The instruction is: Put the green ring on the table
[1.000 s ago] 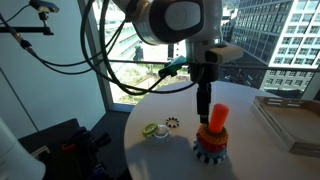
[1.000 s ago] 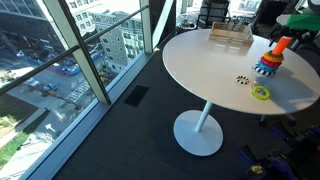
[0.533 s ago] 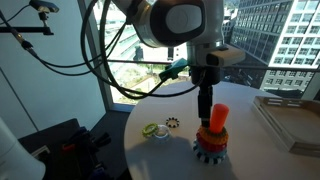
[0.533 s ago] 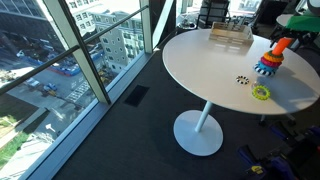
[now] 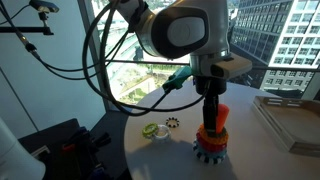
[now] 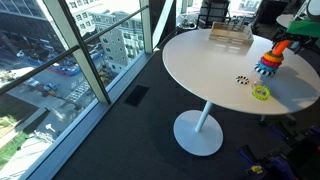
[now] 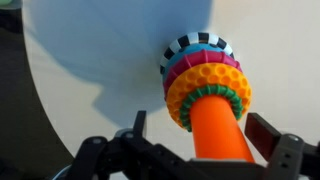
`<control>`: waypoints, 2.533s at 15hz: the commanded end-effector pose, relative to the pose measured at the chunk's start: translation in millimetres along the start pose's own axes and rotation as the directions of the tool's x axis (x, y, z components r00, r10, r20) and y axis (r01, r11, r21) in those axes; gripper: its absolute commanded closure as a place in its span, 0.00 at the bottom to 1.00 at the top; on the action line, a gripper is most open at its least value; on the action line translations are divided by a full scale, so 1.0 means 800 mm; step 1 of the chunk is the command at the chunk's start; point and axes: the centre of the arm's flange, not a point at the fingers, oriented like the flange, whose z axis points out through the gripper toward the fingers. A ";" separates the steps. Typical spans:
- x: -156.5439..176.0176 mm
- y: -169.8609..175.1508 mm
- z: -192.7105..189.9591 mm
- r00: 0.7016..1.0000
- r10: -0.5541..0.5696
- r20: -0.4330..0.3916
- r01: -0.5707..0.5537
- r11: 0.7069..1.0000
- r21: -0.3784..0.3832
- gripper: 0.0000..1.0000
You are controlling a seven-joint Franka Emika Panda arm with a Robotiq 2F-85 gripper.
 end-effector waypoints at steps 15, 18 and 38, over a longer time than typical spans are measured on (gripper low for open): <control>-0.034 -0.016 -0.020 0.997 -0.018 -0.069 0.023 0.997 0.079 0.00; -0.044 -0.011 -0.032 0.997 -0.020 -0.080 0.028 0.994 0.101 0.00; -0.046 -0.017 -0.006 0.999 -0.004 -0.054 0.007 0.998 0.070 0.00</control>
